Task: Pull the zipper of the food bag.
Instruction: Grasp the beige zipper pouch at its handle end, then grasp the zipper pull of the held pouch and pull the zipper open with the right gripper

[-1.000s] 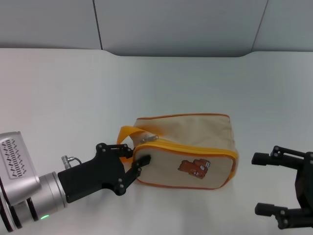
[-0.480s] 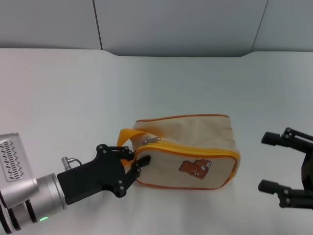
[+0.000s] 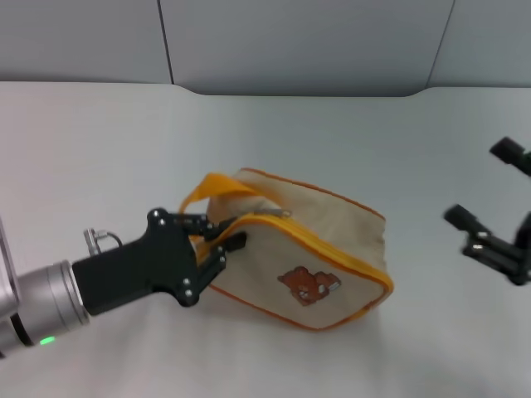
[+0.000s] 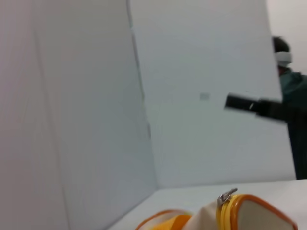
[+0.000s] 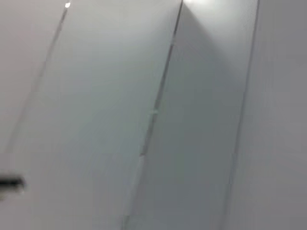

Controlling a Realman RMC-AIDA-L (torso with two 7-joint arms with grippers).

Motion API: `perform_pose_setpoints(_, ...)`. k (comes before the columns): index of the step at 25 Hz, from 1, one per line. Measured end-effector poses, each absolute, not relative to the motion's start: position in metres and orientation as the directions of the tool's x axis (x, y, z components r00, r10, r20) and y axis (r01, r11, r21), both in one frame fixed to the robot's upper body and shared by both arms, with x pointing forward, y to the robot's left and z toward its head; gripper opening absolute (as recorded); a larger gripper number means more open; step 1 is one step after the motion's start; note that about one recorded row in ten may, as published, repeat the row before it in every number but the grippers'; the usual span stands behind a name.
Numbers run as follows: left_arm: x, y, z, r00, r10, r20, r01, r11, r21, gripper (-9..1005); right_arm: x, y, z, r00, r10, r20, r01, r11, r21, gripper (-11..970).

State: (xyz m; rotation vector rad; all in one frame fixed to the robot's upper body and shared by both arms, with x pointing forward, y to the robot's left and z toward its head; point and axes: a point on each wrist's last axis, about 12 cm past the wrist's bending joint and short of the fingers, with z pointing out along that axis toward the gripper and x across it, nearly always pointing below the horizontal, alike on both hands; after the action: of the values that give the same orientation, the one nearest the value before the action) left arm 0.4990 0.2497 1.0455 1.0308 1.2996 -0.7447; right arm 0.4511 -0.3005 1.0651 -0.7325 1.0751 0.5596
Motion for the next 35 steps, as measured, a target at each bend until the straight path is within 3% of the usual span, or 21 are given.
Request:
perform_pose_setpoints(7,0.52,0.243,1.066,0.233,0.113,-0.966,0.914,0.314,0.258,116,0.437,-0.221,1.028,0.552,-0.246,-0.797,-0.436,0.729,-0.528,842)
perform_pose_setpoints(13,0.524,0.239,1.069,0.243,0.114,-0.963,0.917,0.296,0.267,113,0.436,-0.194,1.028,0.583,-0.39,-0.713,-0.317,0.699,-0.641,842)
perform_pose_setpoints(32,0.526,0.234,1.071,0.251,0.11,-0.962,0.924,0.27,0.272,108,0.442,-0.17,1.032,0.624,-0.5,-0.6,-0.228,0.617,-0.753,841)
perform_pose_setpoints(35,0.527,0.233,1.072,0.245,0.107,-0.963,0.927,0.264,0.266,104,0.441,-0.168,1.032,0.626,-0.514,-0.586,-0.216,0.608,-0.764,802)
